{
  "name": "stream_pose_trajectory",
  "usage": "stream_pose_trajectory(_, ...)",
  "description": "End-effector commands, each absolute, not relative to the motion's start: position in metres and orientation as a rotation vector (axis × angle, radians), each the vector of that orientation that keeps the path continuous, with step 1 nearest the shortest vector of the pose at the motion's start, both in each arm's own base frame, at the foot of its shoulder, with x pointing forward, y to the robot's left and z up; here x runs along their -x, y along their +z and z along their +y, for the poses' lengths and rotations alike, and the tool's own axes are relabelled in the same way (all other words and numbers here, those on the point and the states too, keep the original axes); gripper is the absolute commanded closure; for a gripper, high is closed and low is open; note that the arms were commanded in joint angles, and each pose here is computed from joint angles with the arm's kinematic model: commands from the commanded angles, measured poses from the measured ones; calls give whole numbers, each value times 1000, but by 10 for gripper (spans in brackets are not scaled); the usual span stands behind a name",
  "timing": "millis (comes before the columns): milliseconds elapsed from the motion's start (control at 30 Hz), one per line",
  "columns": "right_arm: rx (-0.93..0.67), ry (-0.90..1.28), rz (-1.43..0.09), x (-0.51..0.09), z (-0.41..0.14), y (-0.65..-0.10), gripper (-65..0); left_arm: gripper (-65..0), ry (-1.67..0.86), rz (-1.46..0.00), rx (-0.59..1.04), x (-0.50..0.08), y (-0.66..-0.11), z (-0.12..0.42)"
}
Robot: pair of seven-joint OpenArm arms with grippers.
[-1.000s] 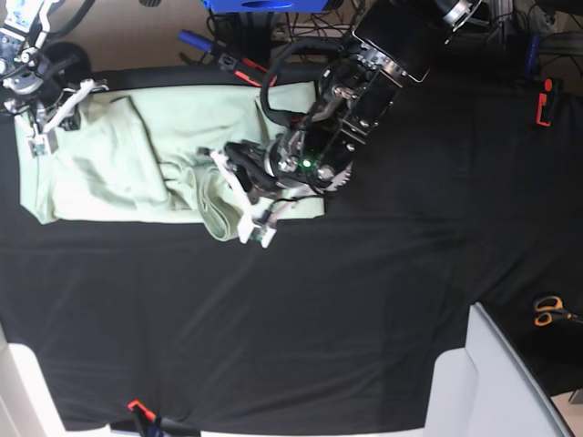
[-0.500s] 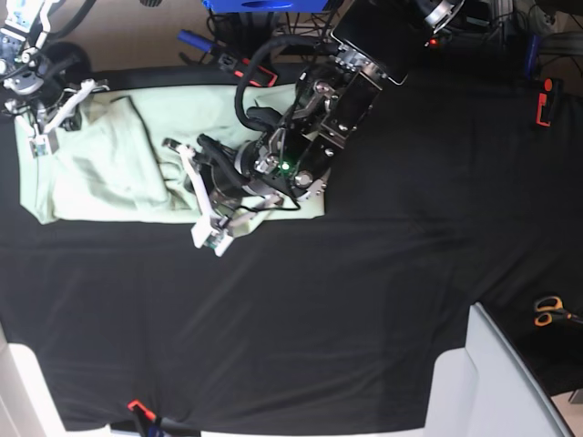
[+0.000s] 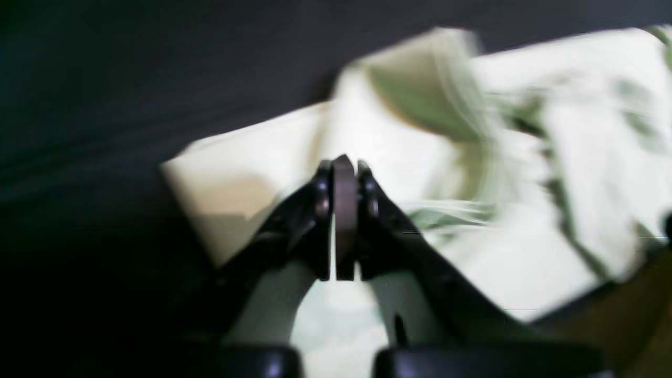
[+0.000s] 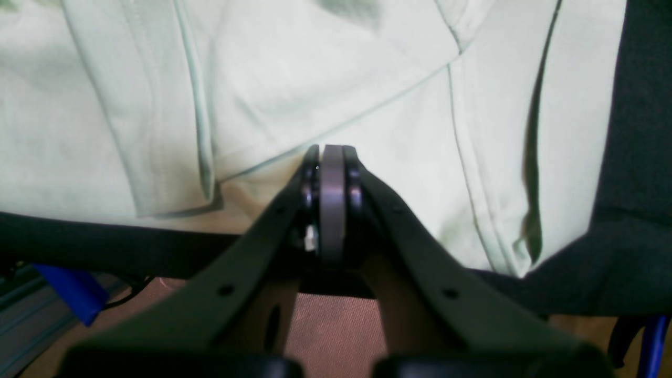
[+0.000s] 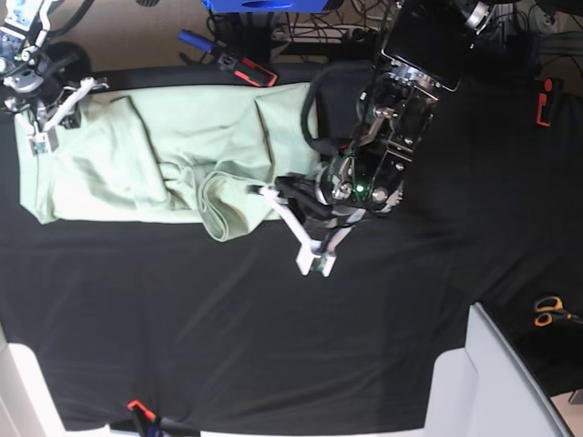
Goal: Fold the T-shirt properly
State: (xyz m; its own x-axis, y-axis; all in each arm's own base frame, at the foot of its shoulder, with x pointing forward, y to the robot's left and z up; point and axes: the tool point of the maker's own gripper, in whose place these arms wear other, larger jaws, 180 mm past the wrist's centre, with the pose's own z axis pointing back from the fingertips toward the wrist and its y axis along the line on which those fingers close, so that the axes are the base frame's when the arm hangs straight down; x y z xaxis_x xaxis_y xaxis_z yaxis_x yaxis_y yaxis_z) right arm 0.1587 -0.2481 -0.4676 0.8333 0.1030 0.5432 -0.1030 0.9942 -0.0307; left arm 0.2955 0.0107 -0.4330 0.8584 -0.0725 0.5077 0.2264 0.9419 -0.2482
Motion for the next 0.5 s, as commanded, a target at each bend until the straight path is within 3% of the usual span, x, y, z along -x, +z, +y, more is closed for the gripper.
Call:
stream_pose_trajectory(0,8,115,-611,-165,-252,-460,-3,0,-165,-539,339,-301,-424,1)
stream_pose_trajectory(467,8,115,-611,-165,-252,-460,-3,0,-174,-452,423,-285,-444,-9)
